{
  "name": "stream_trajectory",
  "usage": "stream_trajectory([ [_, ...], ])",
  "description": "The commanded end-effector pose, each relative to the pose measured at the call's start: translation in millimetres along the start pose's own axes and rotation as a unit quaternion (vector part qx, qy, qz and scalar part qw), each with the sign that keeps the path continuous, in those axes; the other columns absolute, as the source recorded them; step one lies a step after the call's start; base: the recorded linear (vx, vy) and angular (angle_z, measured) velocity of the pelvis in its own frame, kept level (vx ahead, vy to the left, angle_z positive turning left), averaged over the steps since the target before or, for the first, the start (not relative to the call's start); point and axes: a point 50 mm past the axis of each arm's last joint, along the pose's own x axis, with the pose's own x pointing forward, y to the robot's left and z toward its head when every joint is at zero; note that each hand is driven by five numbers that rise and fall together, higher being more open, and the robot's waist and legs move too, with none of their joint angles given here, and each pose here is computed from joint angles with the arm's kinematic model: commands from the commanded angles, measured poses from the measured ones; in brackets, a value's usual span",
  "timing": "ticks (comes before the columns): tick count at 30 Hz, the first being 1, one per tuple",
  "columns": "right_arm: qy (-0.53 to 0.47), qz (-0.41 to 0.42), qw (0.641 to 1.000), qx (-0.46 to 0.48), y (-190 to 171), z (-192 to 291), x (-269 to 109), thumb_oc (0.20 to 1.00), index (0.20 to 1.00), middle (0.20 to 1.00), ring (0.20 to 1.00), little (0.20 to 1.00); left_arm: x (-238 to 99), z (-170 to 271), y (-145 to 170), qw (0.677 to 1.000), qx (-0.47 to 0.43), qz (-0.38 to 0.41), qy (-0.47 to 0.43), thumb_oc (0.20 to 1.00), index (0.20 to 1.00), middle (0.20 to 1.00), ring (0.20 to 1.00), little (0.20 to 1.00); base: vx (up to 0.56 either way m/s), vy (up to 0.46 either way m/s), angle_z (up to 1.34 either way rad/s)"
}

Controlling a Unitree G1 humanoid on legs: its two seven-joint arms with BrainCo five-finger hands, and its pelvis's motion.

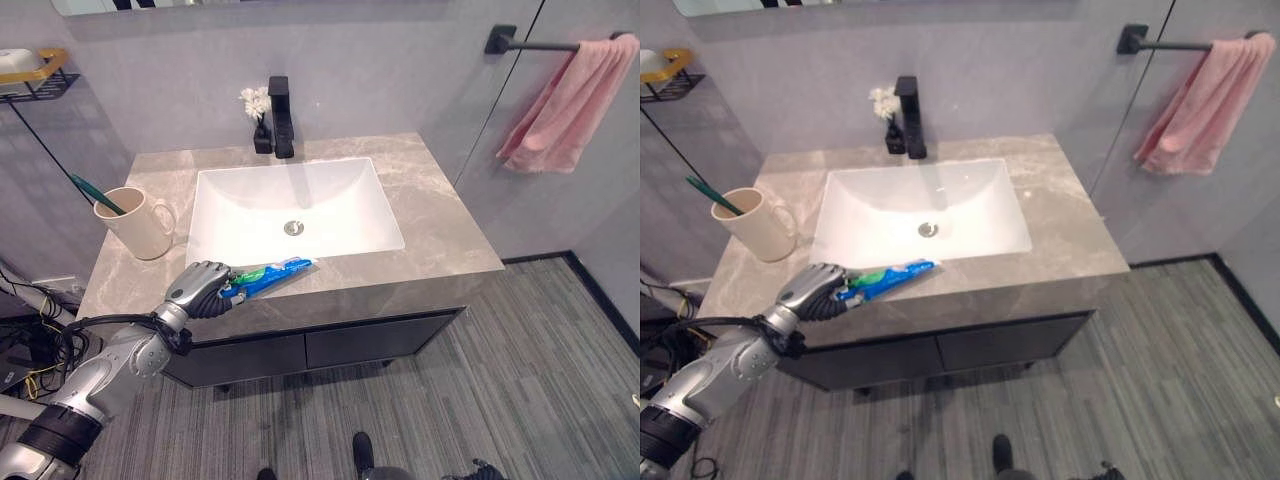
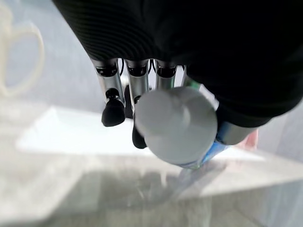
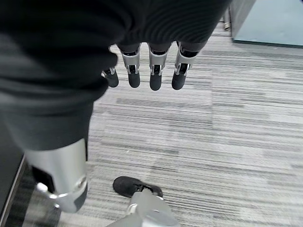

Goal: Put brush and paste in cup on sink, flatten towel.

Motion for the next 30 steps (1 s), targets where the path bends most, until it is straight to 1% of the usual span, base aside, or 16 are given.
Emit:
stream_trajectory([
  [1, 0.008, -0.015, 0.999, 0.033, -5, 4, 1, 1.0, 1.0, 1.0, 1.0, 1.0, 16, -7, 54, 0.99, 0.069, 0.123, -0.005, 0.2, 0.2, 0.2, 0.2, 0.2, 0.01, -0.008, 0.11],
  [5, 0.017, -0.019, 0.998, 0.053, -8, 2, 2, 1.0, 1.0, 1.0, 1.0, 1.0, 21, -8, 65, 0.985, 0.085, 0.147, -0.004, 0.2, 0.2, 0.2, 0.2, 0.2, 0.0, -0.001, 0.01],
  [11, 0.009, -0.073, 0.961, 0.266, -34, 8, 3, 1.0, 1.0, 1.0, 1.0, 1.0, 36, 2, 137, 0.94, 0.19, 0.281, -0.029, 0.2, 0.2, 0.2, 0.2, 0.2, 0.01, -0.002, 0.0],
  [13, -0.013, -0.12, 0.922, 0.368, -62, 15, 2, 1.0, 1.0, 1.0, 1.0, 1.0, 37, 12, 167, 0.912, 0.231, 0.336, -0.047, 0.2, 0.2, 0.2, 0.2, 0.2, 0.0, 0.0, 0.0],
  [14, -0.047, -0.211, 0.887, 0.408, -108, 25, -4, 1.0, 1.0, 1.0, 1.0, 1.0, 34, 14, 186, 0.891, 0.257, 0.371, -0.045, 0.2, 0.2, 0.2, 0.2, 0.2, 0.0, 0.0, 0.0],
  [15, -0.047, -0.211, 0.887, 0.408, -108, 25, -4, 1.0, 1.0, 1.0, 1.0, 1.0, 34, 14, 186, 0.891, 0.257, 0.371, -0.045, 0.2, 0.2, 0.2, 0.2, 0.2, -0.01, 0.005, -0.03],
  [17, -0.296, -0.359, 0.787, 0.405, -190, 110, -61, 1.0, 1.0, 1.0, 1.0, 1.0, 23, 17, 209, 0.851, 0.295, 0.432, -0.041, 0.2, 0.2, 0.2, 0.2, 0.2, 0.0, 0.0, 0.0],
  [19, -0.41, -0.419, 0.706, 0.398, -211, 139, -110, 1.0, 1.0, 1.0, 1.0, 1.0, 18, 23, 219, 0.825, 0.318, 0.465, -0.044, 0.2, 0.2, 0.2, 0.2, 0.2, 0.0, 0.0, 0.0],
  [20, -0.408, -0.421, 0.706, 0.398, -210, 138, -110, 1.0, 1.0, 1.0, 1.0, 1.0, 18, 23, 219, 0.825, 0.318, 0.465, -0.045, 0.2, 0.2, 0.2, 0.2, 0.2, 0.03, 0.034, -0.02],
  [21, -0.468, -0.465, 0.656, 0.367, -224, 155, -144, 1.0, 1.0, 1.0, 1.0, 1.0, 16, 25, 223, 0.815, 0.312, 0.485, -0.045, 0.2, 0.2, 0.2, 0.2, 0.2, 0.03, 0.036, -0.03],
  [23, -0.574, -0.463, 0.589, 0.33, -223, 187, -194, 1.0, 1.0, 1.0, 1.0, 1.0, 15, 34, 230, 0.804, 0.296, 0.512, -0.057, 0.2, 0.2, 0.2, 0.2, 0.2, 0.01, 0.02, -0.01],
  [26, -0.608, -0.453, 0.57, 0.318, -219, 200, -208, 1.0, 1.0, 1.0, 1.0, 1.0, 15, 40, 233, 0.798, 0.291, 0.523, -0.068, 0.2, 0.2, 0.2, 0.2, 0.2, 0.0, 0.005, 0.01],
  [27, -0.719, -0.3, 0.549, 0.304, -182, 250, -239, 1.0, 1.0, 1.0, 1.0, 1.0, 17, 54, 242, 0.788, 0.269, 0.546, -0.095, 0.2, 0.2, 0.2, 0.2, 0.2, -0.07, -0.011, -0.09],
  [28, -0.766, -0.068, 0.569, 0.292, -133, 286, -244, 1.0, 1.0, 1.0, 1.0, 1.0, 22, 66, 244, 0.789, 0.235, 0.555, -0.121, 0.2, 0.2, 0.2, 0.2, 0.2, -0.09, -0.02, -0.29],
  [29, -0.76, 0.086, 0.564, 0.311, -101, 305, -249, 1.0, 1.0, 1.0, 1.0, 1.0, 26, 74, 241, 0.795, 0.215, 0.551, -0.139, 0.2, 0.2, 0.2, 0.2, 0.2, -0.06, -0.024, -0.31],
  [30, -0.761, 0.164, 0.554, 0.295, -85, 313, -258, 1.0, 1.0, 1.0, 1.0, 1.0, 26, 78, 242, 0.794, 0.212, 0.55, -0.15, 0.2, 0.2, 0.2, 0.2, 0.2, 0.0, -0.015, -0.2],
])
